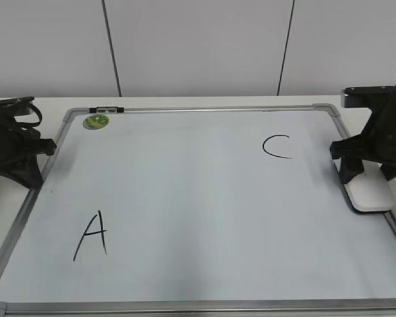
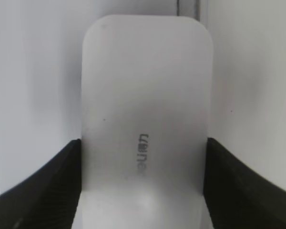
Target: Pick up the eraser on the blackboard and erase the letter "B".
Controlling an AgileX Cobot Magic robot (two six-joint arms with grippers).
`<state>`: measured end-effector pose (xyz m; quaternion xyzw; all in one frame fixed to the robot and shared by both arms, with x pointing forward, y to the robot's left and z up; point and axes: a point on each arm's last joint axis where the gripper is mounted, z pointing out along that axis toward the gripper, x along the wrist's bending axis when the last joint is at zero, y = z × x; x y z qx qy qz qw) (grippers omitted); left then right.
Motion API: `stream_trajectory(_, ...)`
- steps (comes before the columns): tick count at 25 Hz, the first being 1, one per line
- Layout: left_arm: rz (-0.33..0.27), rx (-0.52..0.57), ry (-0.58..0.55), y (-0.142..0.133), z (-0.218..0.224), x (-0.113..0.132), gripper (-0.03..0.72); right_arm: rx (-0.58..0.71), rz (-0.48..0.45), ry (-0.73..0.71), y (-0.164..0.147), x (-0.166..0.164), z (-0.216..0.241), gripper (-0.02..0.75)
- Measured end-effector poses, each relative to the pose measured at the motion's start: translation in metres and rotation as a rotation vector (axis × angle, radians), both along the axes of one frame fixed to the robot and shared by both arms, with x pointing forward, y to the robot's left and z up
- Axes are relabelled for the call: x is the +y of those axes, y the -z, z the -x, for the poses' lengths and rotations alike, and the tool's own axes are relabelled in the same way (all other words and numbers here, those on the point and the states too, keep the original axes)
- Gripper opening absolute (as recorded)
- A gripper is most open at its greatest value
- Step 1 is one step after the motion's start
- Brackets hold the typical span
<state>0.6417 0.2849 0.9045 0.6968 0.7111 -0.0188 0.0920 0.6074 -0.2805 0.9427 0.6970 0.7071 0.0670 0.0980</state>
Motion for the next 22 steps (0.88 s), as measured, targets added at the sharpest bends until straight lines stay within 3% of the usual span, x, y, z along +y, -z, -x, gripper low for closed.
stream_trajectory(15, -0.011, 0.003, 0.009, 0.000, 0.000, 0.001, 0.047, 0.005, 0.019, -0.010, 0.000, -0.001, -0.005, 0.622)
stream_trajectory(18, -0.016, 0.021, 0.018, 0.000, 0.002, 0.001, 0.104, -0.025, 0.020, -0.009, -0.013, -0.001, -0.007, 0.623)
stream_trajectory(22, -0.023, 0.029, 0.025, 0.001, 0.003, 0.002, 0.286, -0.046, 0.025, -0.006, -0.035, -0.002, -0.008, 0.619)
